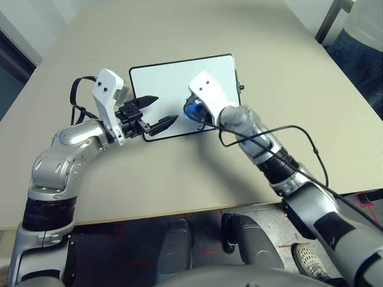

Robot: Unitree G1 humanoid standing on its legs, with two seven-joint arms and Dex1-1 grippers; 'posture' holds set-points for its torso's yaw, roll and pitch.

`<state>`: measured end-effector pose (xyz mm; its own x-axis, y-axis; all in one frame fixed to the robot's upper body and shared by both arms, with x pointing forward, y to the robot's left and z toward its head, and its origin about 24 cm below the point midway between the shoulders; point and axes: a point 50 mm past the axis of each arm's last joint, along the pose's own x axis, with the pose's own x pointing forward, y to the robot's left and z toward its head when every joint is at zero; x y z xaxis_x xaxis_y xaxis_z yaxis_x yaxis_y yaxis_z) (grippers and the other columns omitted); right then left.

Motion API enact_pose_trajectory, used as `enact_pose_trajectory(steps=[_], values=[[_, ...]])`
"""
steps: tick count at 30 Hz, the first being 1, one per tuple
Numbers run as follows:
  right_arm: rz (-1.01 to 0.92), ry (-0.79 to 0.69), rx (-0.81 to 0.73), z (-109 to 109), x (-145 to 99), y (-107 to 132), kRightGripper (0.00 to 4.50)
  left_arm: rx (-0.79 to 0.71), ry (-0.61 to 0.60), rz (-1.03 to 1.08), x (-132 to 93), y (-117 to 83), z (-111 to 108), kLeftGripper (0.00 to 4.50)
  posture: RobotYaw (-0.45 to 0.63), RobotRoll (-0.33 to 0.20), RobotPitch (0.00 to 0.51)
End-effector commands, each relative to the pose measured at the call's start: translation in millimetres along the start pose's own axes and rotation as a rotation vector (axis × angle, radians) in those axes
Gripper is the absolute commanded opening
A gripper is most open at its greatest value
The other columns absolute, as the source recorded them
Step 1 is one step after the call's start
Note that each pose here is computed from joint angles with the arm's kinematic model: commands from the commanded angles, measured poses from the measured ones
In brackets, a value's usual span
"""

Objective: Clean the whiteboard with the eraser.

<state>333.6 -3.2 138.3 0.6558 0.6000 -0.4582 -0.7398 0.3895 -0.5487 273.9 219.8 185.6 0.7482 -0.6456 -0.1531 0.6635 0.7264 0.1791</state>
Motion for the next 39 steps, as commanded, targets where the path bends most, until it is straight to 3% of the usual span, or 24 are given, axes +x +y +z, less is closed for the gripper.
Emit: enact_pose_trajectory(steps=[1,7,16,20,32,39], values=[[0.063,0.147,0.044,-33.4,12.2,14.8,0.80,-0.001,0.003,0.002,-1.1,0.8,-1.6,4.50,0.16,0.000,0.145],[-0.004,0.110,0.043,-20.2,9.4,-7.7,0.80,0.000,0.004,0.006,-2.2,0.9,-1.3,4.50,0.16,0.000,0.147],[-0.139,-0.008,0.057,16.3,-6.8,-45.0,0.80,-0.005,0.004,0.004,-1.8,-1.1,-2.1,4.50,0.16,0.000,0.150],[-0.138,-0.009,0.066,15.6,-5.7,-43.1,0.80,-0.006,0.003,0.001,-1.2,-1.9,-2.0,4.50,0.15,0.000,0.151],[0.068,0.098,0.014,-11.4,8.3,6.7,0.80,-0.007,0.009,0.000,-2.2,-4.1,0.4,4.50,0.16,0.000,0.163],[0.071,0.136,-0.009,-17.4,9.1,2.3,0.80,-0.011,0.011,-0.001,-1.8,-5.5,0.1,4.50,0.16,0.000,0.167]])
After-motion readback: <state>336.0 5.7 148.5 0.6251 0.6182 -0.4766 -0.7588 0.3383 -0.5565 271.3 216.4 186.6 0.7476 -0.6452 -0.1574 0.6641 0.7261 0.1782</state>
